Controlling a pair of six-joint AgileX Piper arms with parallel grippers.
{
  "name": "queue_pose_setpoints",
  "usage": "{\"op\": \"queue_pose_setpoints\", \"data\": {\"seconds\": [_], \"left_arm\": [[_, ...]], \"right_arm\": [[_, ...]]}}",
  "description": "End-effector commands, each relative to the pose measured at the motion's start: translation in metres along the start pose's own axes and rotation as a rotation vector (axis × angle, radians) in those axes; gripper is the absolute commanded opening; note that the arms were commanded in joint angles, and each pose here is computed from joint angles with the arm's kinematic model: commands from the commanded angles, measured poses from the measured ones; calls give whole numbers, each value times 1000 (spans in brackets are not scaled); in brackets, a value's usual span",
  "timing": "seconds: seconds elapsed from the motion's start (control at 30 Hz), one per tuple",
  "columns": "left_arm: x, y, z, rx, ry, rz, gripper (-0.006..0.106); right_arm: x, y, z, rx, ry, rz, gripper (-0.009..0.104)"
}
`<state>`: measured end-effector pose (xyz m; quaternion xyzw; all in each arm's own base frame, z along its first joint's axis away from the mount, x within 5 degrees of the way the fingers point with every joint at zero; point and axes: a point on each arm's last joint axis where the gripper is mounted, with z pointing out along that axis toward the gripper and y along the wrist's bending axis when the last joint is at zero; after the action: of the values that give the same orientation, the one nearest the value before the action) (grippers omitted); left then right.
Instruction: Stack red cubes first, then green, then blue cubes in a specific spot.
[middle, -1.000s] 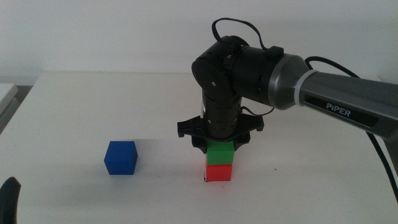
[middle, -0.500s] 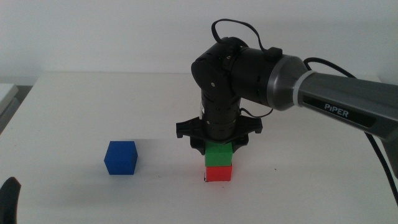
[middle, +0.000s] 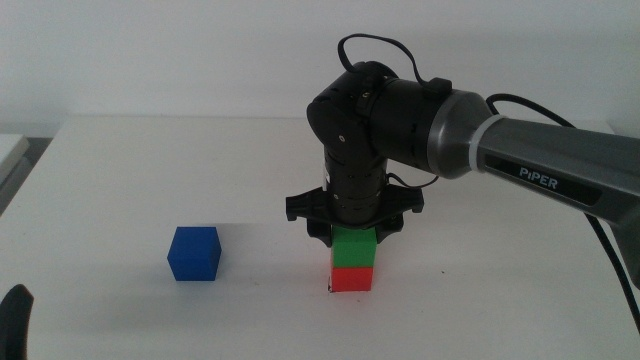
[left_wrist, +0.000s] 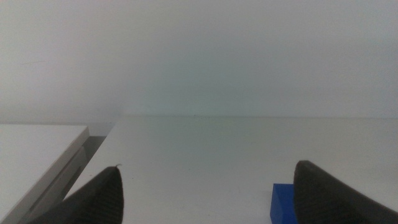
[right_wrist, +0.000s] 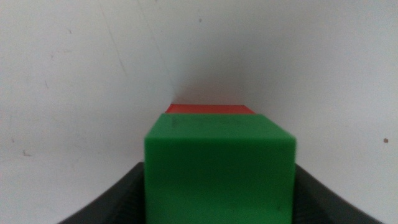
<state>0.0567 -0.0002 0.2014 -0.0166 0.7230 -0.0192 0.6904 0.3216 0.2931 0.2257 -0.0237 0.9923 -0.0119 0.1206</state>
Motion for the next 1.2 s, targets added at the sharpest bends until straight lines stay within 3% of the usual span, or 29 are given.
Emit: {"op": "queue_pose_setpoints", "data": {"seconds": [0.0, 0.3, 0.57, 0.73, 0.9, 1.17], "left_arm": [[-1, 0, 0, -2, -19, 2, 92], [-1, 0, 0, -2, -19, 2, 92], [-1, 0, 0, -2, -19, 2, 92], [-1, 0, 0, -2, -19, 2, 92], [-1, 0, 0, -2, -19, 2, 92], [-1, 0, 0, -2, -19, 2, 92]], "right_arm": [[0, -1, -2, 11, -11, -6, 52], [0, -1, -6, 4, -19, -28, 68], [5, -32, -101, -101, -198, -109, 77], [37, -71, -151, -199, -341, -173, 82], [84, -114, -183, -318, -547, -341, 86], [159, -174, -193, -379, -671, -493, 93]]}}
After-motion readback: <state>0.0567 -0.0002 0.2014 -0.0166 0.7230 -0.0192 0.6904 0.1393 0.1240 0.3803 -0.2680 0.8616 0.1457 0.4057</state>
